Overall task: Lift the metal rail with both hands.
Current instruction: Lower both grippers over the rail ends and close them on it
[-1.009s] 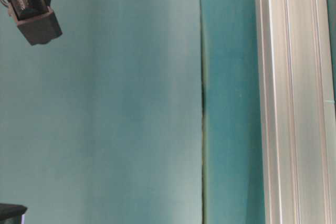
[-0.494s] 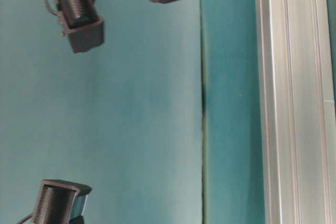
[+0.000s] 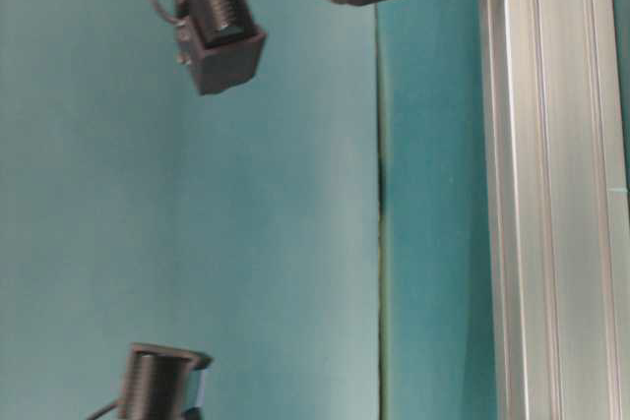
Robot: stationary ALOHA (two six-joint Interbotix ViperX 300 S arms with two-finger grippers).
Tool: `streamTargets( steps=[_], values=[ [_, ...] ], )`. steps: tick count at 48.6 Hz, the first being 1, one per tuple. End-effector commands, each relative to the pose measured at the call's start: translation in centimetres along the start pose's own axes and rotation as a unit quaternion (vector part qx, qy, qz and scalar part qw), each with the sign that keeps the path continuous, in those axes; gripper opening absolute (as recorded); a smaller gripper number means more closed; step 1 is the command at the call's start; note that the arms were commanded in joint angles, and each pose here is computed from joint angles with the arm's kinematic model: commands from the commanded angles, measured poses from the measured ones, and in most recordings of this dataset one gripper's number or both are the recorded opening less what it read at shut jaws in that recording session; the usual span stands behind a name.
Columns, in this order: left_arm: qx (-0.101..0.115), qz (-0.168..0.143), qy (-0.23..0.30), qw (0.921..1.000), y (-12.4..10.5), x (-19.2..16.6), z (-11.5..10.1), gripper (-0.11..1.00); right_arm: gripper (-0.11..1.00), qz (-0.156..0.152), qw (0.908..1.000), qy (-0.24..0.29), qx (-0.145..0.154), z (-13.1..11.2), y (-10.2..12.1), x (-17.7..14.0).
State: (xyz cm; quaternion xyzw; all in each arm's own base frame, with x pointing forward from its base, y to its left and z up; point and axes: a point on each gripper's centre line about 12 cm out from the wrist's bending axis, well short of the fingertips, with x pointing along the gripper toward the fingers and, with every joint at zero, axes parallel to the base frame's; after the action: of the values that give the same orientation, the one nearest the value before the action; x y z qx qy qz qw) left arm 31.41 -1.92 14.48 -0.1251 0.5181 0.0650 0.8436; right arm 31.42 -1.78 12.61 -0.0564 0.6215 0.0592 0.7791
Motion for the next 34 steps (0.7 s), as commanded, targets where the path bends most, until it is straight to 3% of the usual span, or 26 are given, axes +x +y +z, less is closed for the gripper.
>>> streamTargets(
  steps=[1, 25, 34],
  values=[
    [0.002, -0.001, 0.000, 1.0000, -0.2, 0.6, 0.0, 0.99, 0.99, -0.002, 1.0000, -0.005, -0.001, 0.0, 0.0, 0.4],
    [0.001, 0.007, 0.015, 0.9999, 0.4, 3.3, -0.6, 0.98, 0.99, -0.003, 1.0000, -0.002, 0.002, -0.9, 0.2, 2.2],
    [-0.002, 0.005, 0.010, 0.9999, 0.4, 3.2, -0.3, 0.88, 0.95, -0.003, 1.0000, -0.002, 0.002, -0.9, 0.1, 2.3]
  ],
)
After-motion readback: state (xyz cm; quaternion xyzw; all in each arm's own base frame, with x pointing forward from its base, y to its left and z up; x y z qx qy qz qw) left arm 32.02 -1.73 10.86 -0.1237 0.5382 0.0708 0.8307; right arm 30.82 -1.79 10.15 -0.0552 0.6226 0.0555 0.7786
